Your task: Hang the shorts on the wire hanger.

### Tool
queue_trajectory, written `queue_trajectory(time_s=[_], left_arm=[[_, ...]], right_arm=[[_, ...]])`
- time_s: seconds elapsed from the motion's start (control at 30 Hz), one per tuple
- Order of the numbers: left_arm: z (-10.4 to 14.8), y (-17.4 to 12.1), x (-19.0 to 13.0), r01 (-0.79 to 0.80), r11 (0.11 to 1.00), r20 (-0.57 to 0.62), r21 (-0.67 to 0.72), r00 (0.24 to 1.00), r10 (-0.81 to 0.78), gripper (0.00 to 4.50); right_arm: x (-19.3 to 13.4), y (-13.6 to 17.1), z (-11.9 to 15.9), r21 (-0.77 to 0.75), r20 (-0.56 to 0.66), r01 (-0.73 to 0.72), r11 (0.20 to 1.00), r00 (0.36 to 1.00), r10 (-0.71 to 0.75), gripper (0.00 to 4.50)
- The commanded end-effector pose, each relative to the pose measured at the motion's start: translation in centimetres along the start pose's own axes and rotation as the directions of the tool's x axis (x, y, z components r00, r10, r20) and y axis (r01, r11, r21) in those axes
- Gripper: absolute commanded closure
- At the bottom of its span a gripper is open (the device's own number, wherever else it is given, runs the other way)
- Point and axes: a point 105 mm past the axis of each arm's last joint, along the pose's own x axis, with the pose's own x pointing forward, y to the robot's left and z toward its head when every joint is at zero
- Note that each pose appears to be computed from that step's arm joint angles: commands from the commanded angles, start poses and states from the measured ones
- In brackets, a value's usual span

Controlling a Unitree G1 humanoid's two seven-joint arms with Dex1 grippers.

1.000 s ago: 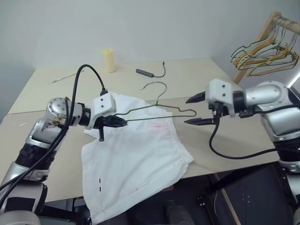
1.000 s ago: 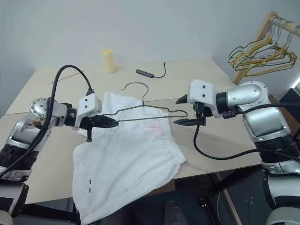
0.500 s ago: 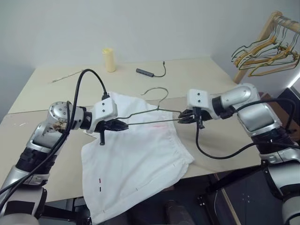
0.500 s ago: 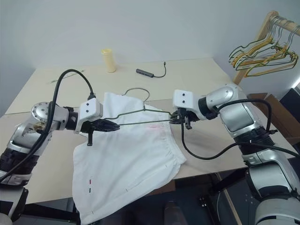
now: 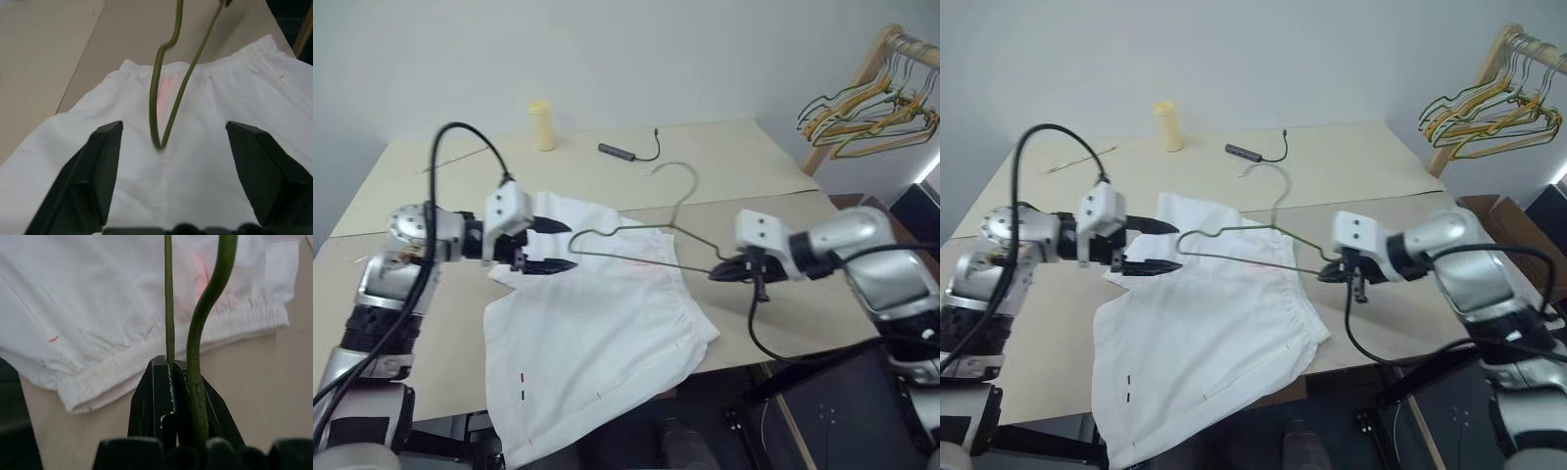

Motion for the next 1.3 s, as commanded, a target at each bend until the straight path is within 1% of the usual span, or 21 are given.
queue_trajectory(time_s=[0.03,0.07,0.13,0.2,0.23,0.33,0.37,0.4,0.47,0.57,0.67,0.9,1.1,1.2,1.3], left_arm=[[1.0,0.3,-2.2,-0.042,0.999,0.071,0.003,0.997,0.042,0.05],[1.3,-0.2,-2.6,-0.045,0.999,0.116,0.005,0.992,0.044,0.05],[1.8,-1.7,-3.1,0.002,1.000,0.150,-0.026,0.989,0.002,0.05],[2.1,-3.4,-3.3,0.082,0.995,0.163,-0.059,0.984,-0.072,0.05],[2.2,-3.9,-3.3,0.102,0.993,0.168,-0.064,0.982,-0.090,0.05],[2.5,-5.3,-3.0,0.129,0.989,0.181,-0.068,0.977,-0.115,0.05],[2.5,-5.8,-2.8,0.137,0.988,0.186,-0.071,0.975,-0.121,0.05],[2.6,-6.1,-2.8,0.141,0.987,0.190,-0.074,0.974,-0.125,0.05],[2.5,-6.6,-2.7,0.143,0.987,0.192,-0.075,0.973,-0.126,0.05],[2.5,-6.9,-2.7,0.131,0.988,0.190,-0.082,0.975,-0.114,0.05],[2.4,-7.0,-2.7,0.125,0.988,0.190,-0.087,0.976,-0.106,0.05],[2.5,-6.9,-2.8,0.113,0.989,0.189,-0.093,0.977,-0.094,0.05],[2.4,-7.0,-3.0,0.104,0.990,0.186,-0.098,0.979,-0.084,0.05],[2.3,-7.1,-3.1,0.098,0.990,0.183,-0.101,0.980,-0.078,0.05],[2.2,-7.2,-3.1,0.089,0.991,0.180,-0.102,0.981,-0.070,0.05]], right_arm=[[-2.0,-0.5,-1.1,0.133,0.020,0.070,0.989,0.997,-0.073,4.50],[-2.5,-0.6,-2.3,0.215,0.009,0.084,0.973,0.996,-0.088,4.50],[-3.1,-0.4,-4.3,0.371,-0.012,0.099,0.923,0.995,-0.102,4.50],[-3.4,0.2,-5.5,0.524,0.010,0.059,0.849,0.997,-0.075,4.50],[-3.5,0.4,-5.7,0.568,0.022,0.039,0.822,0.998,-0.063,4.50],[-3.3,1.2,-7.2,0.715,-0.007,0.013,0.699,1.000,-0.012,4.50],[-3.2,1.2,-7.7,0.770,-0.014,0.011,0.638,1.000,0.000,4.50],[-3.1,1.3,-8.0,0.802,-0.017,0.010,0.598,1.000,0.006,4.50],[-2.8,2.0,-8.5,0.839,-0.016,-0.017,0.543,0.998,0.056,4.50],[-2.5,2.6,-8.9,0.867,0.004,-0.041,0.496,0.997,0.075,4.50],[-2.6,2.6,-9.1,0.876,0.027,-0.053,0.479,0.998,0.062,4.50],[-3.0,3.1,-7.6,0.852,0.114,-0.149,0.503,0.988,0.101,4.50],[-3.2,2.5,-7.6,0.851,0.126,-0.144,0.504,0.990,0.071,4.50],[-3.1,2.7,-7.4,0.839,0.134,-0.162,0.519,0.987,0.091,4.50],[-2.8,2.4,-7.8,0.833,0.102,-0.126,0.538,0.992,0.074,4.50]])
